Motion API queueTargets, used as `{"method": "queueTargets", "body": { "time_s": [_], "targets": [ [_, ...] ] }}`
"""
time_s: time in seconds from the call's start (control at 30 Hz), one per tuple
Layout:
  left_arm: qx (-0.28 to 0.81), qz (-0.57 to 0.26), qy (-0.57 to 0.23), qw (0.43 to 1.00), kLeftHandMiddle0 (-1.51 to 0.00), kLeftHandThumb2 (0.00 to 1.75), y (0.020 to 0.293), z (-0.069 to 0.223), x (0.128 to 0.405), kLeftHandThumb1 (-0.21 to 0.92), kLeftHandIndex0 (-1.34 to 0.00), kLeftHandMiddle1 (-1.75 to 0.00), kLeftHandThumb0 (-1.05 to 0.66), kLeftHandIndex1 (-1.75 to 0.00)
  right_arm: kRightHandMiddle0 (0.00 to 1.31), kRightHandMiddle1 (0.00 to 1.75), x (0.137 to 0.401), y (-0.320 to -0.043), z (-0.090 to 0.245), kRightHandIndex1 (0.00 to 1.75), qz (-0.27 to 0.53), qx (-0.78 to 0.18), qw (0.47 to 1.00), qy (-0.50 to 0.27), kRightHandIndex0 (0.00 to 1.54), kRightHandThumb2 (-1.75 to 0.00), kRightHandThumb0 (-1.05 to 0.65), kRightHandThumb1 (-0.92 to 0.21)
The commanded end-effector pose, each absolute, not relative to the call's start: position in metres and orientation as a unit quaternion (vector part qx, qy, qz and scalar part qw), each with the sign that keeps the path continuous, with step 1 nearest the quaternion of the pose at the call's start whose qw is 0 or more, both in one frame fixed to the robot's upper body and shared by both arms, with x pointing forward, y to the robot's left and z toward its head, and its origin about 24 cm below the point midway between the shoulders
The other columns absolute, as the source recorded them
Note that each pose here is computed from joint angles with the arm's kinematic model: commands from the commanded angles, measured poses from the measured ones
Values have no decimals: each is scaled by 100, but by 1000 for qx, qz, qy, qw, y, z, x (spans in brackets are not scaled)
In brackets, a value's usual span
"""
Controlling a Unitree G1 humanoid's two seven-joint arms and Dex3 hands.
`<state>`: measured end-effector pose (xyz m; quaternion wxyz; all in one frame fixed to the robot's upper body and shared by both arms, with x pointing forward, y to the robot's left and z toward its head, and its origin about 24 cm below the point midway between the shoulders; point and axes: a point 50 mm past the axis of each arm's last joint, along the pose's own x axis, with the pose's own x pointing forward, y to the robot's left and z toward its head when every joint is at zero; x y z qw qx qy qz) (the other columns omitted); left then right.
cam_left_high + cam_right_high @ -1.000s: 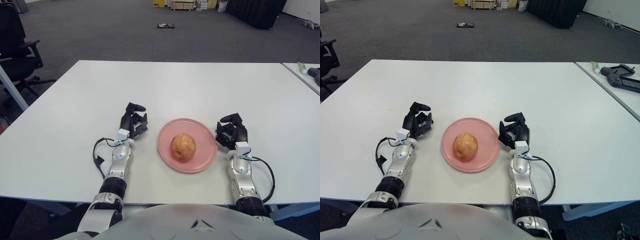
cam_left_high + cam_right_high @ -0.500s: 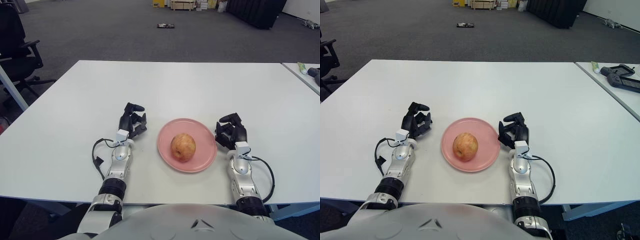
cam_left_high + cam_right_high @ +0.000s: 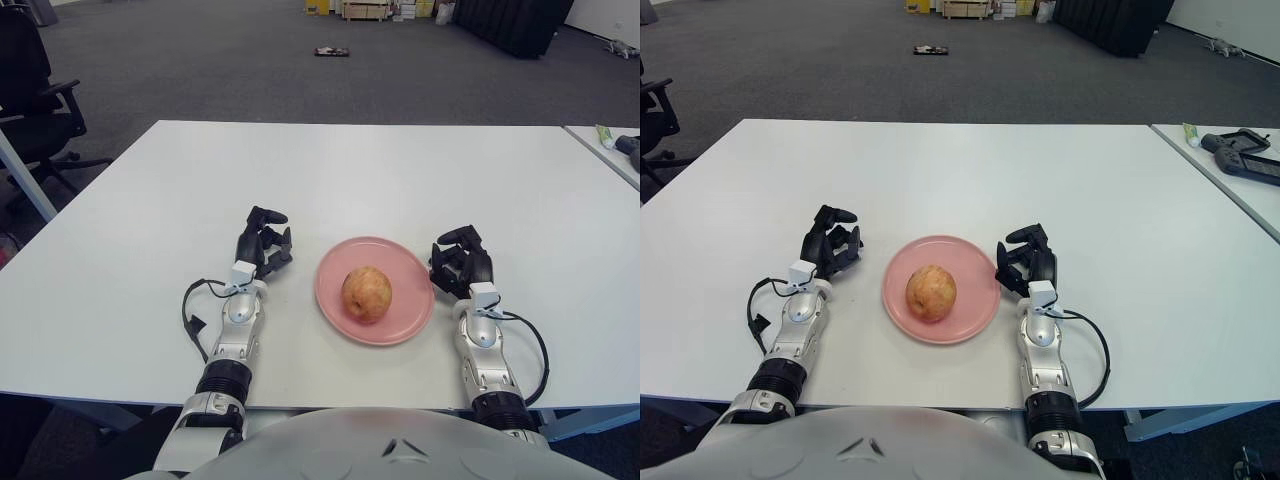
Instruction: Put the apple into the plate.
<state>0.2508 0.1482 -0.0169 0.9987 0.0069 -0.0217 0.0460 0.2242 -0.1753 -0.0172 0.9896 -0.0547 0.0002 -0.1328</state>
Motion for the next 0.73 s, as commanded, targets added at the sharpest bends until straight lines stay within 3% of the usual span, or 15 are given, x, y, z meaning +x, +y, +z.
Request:
{"method": "queueTargets", "body": {
  "time_s": [0.0, 0.7],
  "targets": [
    [13, 50, -3, 999, -66, 92, 152, -25, 244, 64, -37, -175, -39, -175, 34, 175, 218, -173, -31, 150, -131, -49, 989, 41, 61, -85, -38, -68],
    [5, 44, -12, 999, -66, 95, 153, -23, 244, 61, -39, -175, -40, -175, 33, 175, 223, -163, -29, 150, -120, -32, 992, 35, 58, -85, -38, -69]
  ]
}}
